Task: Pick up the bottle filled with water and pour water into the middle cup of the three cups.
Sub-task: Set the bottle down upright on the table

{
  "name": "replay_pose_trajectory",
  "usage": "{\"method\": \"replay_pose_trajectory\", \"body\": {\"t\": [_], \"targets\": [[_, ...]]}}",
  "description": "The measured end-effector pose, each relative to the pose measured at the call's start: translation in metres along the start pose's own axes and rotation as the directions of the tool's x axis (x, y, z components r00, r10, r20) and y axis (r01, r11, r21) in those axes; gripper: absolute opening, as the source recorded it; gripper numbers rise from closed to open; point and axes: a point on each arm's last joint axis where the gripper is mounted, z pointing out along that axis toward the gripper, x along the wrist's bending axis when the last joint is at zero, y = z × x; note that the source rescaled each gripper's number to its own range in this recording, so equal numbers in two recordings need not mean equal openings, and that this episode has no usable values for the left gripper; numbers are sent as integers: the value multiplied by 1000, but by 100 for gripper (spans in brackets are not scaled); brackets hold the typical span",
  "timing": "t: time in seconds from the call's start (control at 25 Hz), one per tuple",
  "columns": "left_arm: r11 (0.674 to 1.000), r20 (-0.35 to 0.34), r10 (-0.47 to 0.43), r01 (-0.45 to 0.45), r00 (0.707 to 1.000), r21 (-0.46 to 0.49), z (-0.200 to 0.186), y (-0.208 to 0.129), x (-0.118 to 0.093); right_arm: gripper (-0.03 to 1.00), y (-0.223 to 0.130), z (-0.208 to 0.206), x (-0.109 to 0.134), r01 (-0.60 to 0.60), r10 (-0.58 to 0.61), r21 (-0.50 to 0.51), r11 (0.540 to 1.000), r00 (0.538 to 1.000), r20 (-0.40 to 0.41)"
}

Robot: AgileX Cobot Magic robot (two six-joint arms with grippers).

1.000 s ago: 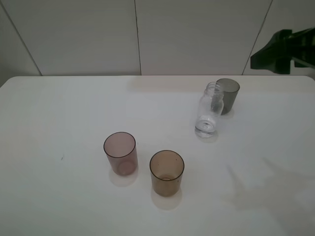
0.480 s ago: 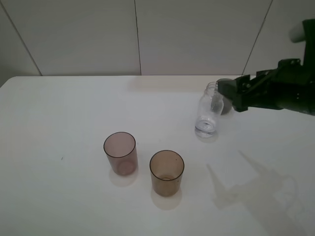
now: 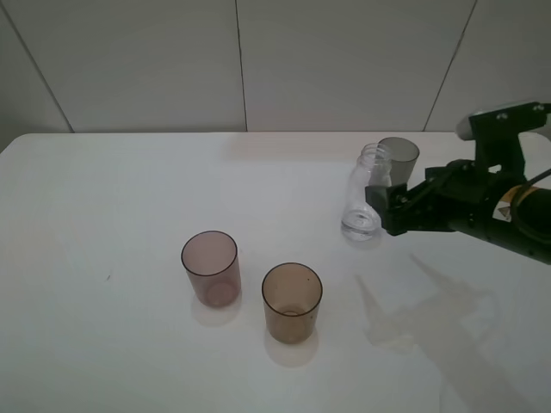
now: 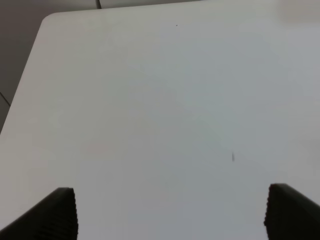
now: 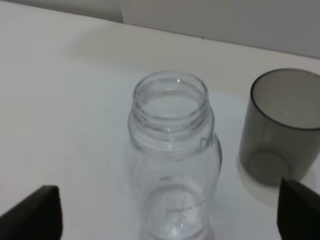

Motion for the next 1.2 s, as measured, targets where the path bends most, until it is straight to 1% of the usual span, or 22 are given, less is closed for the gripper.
{"method": "replay_pose_trajectory", "body": {"t": [0.08,0.24,0.44,0.52,0.68,0.8,0.96,1.04,1.2], "targets": [[1000,0,0,0,1000,0,0,0,0,100,-5,7,1,15,-15,4,1000,1000,-9],[1000,0,0,0,1000,0,0,0,0,100,-13,18,4,61,-61,-18,998,997,-48],[1000,0,0,0,1000,0,0,0,0,100,-19,29,5,55,-58,-55,997,997,-55],[1000,0,0,0,1000,0,0,0,0,100,-23,33,4,45,-48,-54,998,998,-49],[1000,0,0,0,1000,0,0,0,0,100,-29,40,0,0,0,-73,997,1000,-4],[1000,0,0,0,1000,0,0,0,0,100,-33,44,-3,-60,62,-94,994,998,24],[1000,0,0,0,1000,0,0,0,0,100,-39,51,-3,-137,139,-135,981,990,9],[1000,0,0,0,1000,0,0,0,0,100,-41,53,-3,-146,148,-158,977,989,1],[1000,0,0,0,1000,0,0,0,0,100,-51,59,-3,-153,156,-146,977,988,6]]}}
